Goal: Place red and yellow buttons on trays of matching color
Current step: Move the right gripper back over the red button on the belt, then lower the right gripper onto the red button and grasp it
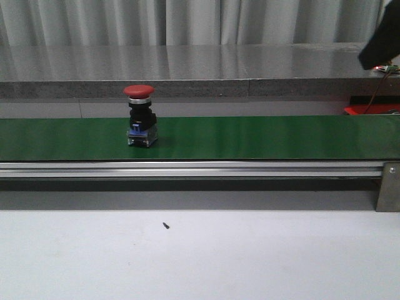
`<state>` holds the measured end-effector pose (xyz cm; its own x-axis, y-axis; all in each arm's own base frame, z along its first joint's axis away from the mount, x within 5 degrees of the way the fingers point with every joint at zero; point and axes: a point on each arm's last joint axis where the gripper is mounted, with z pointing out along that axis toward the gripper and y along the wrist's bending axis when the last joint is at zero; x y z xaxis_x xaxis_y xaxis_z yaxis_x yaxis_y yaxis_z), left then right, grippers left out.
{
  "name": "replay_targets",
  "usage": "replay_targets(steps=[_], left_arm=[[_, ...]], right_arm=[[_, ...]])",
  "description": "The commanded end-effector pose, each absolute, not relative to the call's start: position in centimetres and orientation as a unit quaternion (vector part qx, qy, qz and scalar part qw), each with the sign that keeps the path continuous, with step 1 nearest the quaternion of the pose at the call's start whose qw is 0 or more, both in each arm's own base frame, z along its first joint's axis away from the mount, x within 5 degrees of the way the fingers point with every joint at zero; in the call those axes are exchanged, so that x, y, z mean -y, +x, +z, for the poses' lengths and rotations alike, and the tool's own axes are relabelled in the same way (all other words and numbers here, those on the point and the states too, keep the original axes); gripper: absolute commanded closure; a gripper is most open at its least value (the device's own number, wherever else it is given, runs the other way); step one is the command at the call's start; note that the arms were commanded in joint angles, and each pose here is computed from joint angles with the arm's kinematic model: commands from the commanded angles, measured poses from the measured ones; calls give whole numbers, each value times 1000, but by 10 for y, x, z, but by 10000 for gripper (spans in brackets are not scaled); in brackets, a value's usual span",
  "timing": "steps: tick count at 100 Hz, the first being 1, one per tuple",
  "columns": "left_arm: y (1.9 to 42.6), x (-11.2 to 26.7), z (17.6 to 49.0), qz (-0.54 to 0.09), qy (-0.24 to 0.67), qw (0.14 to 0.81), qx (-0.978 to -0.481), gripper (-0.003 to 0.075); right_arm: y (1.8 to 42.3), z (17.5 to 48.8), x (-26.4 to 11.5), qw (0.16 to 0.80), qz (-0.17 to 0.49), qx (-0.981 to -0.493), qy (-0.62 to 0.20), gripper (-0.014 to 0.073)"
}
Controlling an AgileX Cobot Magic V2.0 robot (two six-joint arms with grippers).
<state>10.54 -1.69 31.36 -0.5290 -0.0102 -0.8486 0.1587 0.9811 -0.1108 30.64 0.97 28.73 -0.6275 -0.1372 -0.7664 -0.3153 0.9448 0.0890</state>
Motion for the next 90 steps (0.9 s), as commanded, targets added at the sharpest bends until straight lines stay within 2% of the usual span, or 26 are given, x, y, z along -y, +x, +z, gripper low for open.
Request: replay_targets(steps=[1, 36, 90], left_arm=[[109, 17, 327, -90, 37, 523, -846, 740], [109, 17, 327, -90, 37, 523, -846, 740], [109, 17, 327, -90, 37, 523, -846, 740]], right_arm=[[306, 315, -27, 454, 110, -870, -158, 14], [309, 327, -89, 450, 152, -843, -252, 14], [349, 303, -150, 370, 212, -840, -336, 14]])
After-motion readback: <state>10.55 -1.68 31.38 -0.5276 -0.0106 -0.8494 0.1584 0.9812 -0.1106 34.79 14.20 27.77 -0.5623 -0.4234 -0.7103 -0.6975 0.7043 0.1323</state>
